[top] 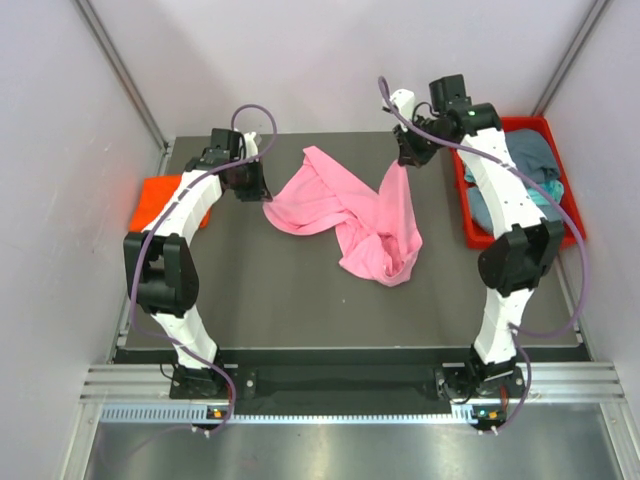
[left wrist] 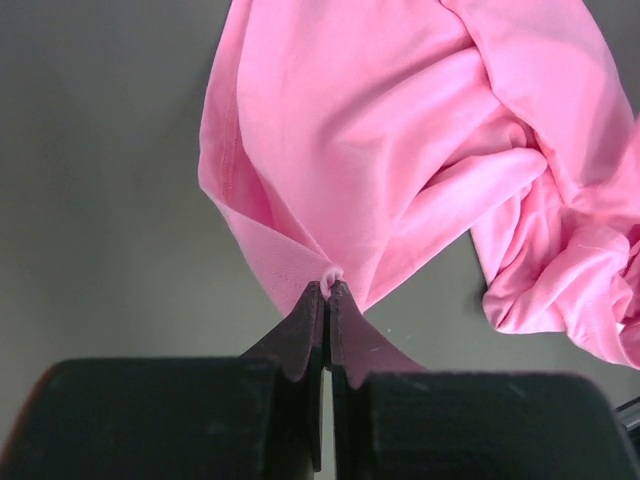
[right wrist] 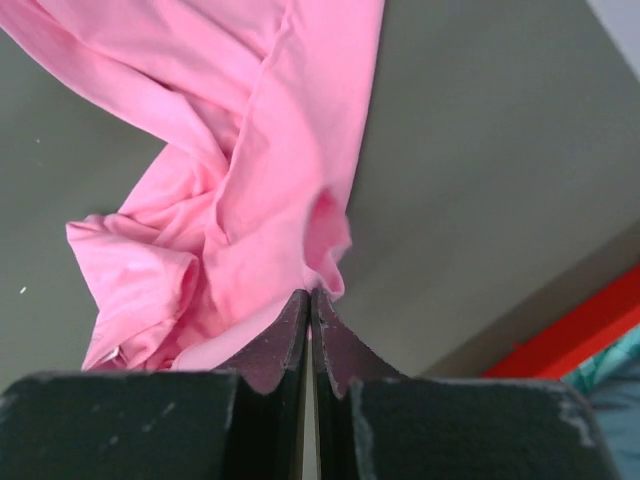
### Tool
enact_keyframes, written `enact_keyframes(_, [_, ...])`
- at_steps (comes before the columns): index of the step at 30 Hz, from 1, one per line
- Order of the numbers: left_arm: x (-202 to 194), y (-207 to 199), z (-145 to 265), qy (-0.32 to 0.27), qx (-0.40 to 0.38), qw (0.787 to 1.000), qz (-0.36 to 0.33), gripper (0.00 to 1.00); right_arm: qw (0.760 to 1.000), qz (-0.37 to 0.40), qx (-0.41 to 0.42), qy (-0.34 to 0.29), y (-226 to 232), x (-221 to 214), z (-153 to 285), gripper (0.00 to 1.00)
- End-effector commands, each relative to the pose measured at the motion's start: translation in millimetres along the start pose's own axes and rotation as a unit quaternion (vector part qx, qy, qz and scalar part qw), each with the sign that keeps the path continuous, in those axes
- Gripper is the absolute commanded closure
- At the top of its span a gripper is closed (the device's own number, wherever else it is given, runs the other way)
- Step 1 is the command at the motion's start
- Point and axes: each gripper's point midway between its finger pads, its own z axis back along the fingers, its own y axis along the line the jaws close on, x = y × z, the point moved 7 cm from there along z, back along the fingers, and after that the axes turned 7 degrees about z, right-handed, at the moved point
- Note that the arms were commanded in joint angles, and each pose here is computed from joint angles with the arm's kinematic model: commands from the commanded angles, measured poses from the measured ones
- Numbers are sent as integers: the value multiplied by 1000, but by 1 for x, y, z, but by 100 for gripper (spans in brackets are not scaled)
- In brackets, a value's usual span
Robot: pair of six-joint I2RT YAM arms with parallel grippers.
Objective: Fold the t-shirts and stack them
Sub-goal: Flatten the tshirt out
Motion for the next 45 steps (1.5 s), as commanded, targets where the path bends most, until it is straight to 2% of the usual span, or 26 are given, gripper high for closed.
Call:
enact_keyframes(1, [17,-14,16,-47,-22,999,-11,98,999,2,-31,-24,0,11,28,100])
enact_keyframes(2, [18,-14,17,-48,-22,999,-13,80,999,0,-30,-22,4,9,29,100])
enact_keyframes(5, [30,-18,19,-64,-20,997,-30,56,999,-8,-42,-6,5,0,32,100])
enact_keyframes(9, [78,-35,20,-108,-42,991,-59,46,998,-3,-57,-1,10,-4,44,100])
enact_keyframes(11, [91,-35,-4,-99,-59,992,-60,45,999,-5,-54,6,12,-8,42,100])
enact_keyframes(12, [110,-45,0,-124,-76,987,-71,43,999,-5,-54,7,12,-9,43,100])
enact_keyframes(15, [122,-37,-55,-108,-102,986,-69,41,999,-15,-47,8,15,-12,40,100])
enact_keyframes(18, [122,-26,-94,-98,-113,987,-64,44,999,-19,-45,13,16,-15,39,100])
enact_keyframes(24, [124,-14,-149,-106,-147,981,-68,45,998,-23,-48,25,16,-23,38,100])
enact_keyframes(29, [133,-17,-170,-133,-152,976,-79,46,998,-27,-47,35,17,-28,36,100])
enact_keyframes(37, [115,-18,-200,-110,-166,978,-59,47,997,-29,-51,53,18,-36,34,100])
enact_keyframes(45, [114,-16,-225,-131,-143,979,-68,49,995,-25,-58,71,18,-42,36,100])
